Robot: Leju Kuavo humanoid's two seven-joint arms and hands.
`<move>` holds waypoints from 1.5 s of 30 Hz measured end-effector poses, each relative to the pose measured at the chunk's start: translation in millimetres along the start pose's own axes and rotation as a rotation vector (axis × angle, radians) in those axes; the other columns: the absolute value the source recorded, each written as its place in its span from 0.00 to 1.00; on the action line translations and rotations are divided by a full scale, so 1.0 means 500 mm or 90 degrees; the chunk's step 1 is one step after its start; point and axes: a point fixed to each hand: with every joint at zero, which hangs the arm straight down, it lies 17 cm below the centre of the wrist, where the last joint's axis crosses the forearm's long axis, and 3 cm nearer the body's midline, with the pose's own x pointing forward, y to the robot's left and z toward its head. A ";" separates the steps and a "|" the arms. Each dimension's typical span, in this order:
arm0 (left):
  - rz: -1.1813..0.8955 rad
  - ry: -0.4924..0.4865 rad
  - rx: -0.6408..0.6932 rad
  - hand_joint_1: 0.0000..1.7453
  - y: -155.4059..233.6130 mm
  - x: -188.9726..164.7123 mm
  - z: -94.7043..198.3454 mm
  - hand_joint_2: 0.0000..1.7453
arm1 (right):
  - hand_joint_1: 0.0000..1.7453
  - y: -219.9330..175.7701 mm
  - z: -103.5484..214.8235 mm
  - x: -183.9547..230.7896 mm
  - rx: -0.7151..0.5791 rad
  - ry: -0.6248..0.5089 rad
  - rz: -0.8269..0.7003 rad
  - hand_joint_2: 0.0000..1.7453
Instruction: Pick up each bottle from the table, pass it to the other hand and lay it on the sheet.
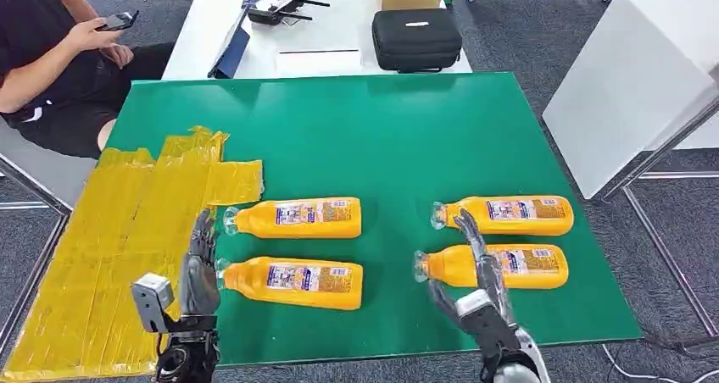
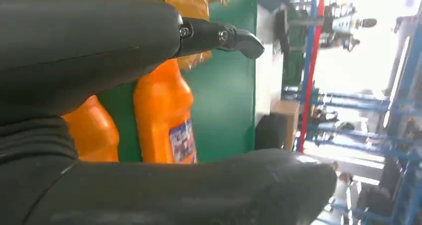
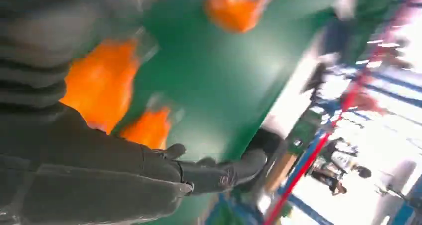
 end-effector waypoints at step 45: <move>-0.035 -0.064 0.016 0.00 0.048 0.102 -0.032 0.00 | 0.00 -0.189 0.087 -0.227 0.066 0.182 0.413 1.00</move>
